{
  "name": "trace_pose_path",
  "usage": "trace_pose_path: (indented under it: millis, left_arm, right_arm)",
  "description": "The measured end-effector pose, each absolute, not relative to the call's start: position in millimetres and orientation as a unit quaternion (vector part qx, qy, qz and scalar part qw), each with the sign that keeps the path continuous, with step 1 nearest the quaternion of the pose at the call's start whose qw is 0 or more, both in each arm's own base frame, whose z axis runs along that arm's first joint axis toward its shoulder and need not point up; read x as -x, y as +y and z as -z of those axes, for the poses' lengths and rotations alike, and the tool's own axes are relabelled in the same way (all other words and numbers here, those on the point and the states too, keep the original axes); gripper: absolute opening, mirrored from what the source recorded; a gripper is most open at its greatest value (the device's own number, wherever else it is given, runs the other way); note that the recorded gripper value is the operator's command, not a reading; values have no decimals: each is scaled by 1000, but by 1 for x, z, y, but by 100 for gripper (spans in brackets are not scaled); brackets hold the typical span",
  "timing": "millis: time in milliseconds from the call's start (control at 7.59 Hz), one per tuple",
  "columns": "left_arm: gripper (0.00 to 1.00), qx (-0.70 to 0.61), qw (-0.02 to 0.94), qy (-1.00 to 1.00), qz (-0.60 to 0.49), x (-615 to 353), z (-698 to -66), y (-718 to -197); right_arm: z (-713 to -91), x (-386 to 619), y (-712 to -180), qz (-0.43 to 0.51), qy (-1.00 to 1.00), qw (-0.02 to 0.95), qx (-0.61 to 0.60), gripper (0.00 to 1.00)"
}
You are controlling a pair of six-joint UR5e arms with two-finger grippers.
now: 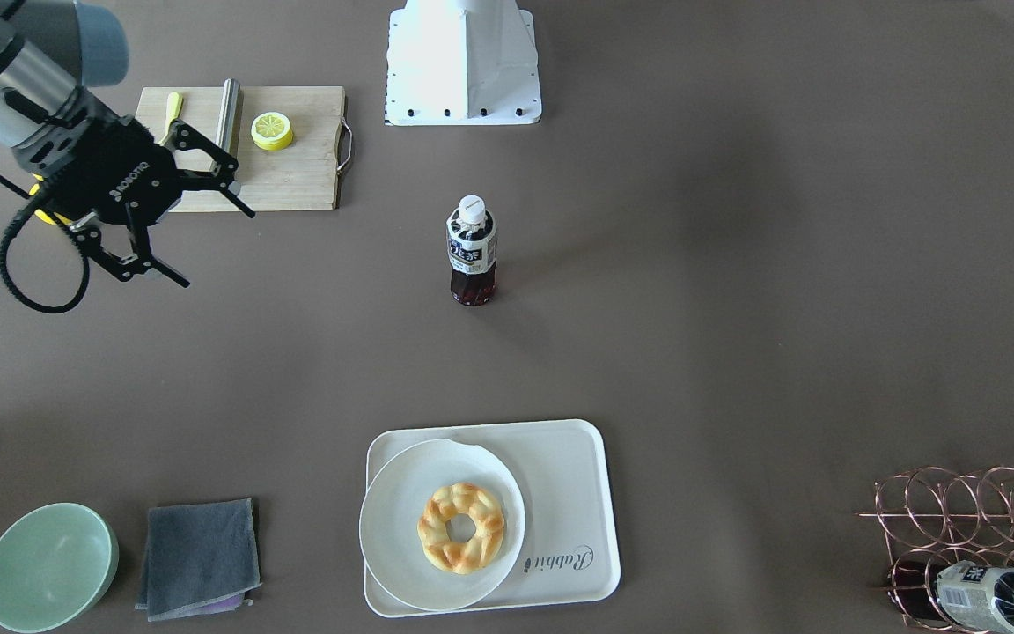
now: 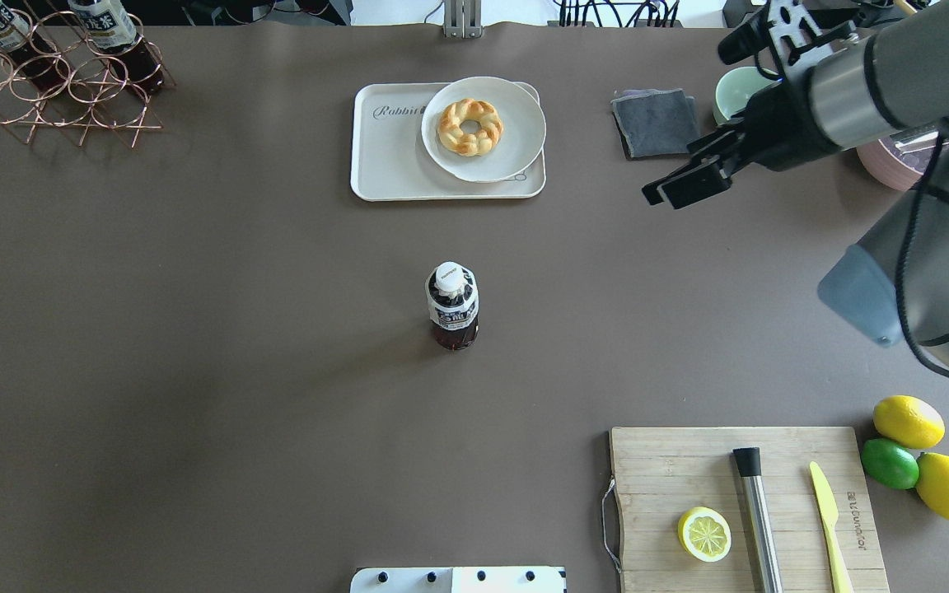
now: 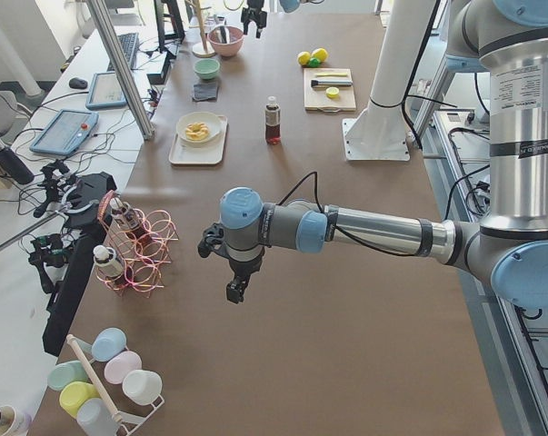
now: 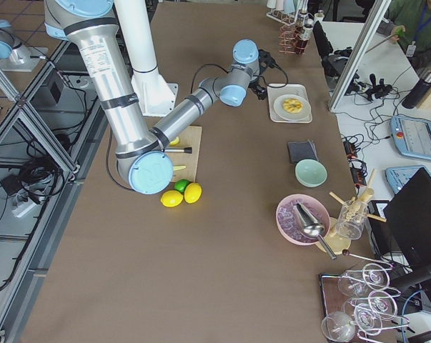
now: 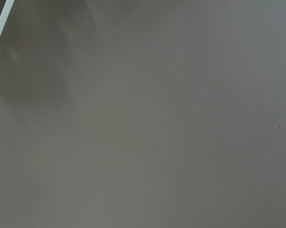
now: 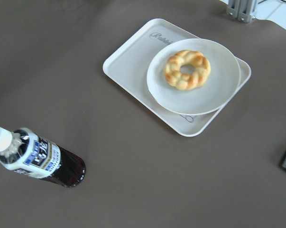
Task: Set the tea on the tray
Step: 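Reach the right gripper to the standing bottle and grasp it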
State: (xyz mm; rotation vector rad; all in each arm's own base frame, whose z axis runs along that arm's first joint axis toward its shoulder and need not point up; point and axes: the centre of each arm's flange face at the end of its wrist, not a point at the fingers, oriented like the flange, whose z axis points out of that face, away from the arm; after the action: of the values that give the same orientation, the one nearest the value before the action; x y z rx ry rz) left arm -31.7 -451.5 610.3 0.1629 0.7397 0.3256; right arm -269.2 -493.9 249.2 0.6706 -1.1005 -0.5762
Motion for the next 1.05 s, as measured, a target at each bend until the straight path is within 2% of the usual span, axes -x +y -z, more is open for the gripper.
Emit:
trace_pose_path:
  millis: [527, 1054]
  left_arm:
    - [98, -72, 915, 364, -156, 31, -619, -452]
    - [98, -69, 916, 365, -155, 31, -622, -452]
  right_arm:
    - [-160, 413, -420, 216, -504, 743, -384, 100]
    - [-150, 481, -356, 195, -475, 745, -426, 100]
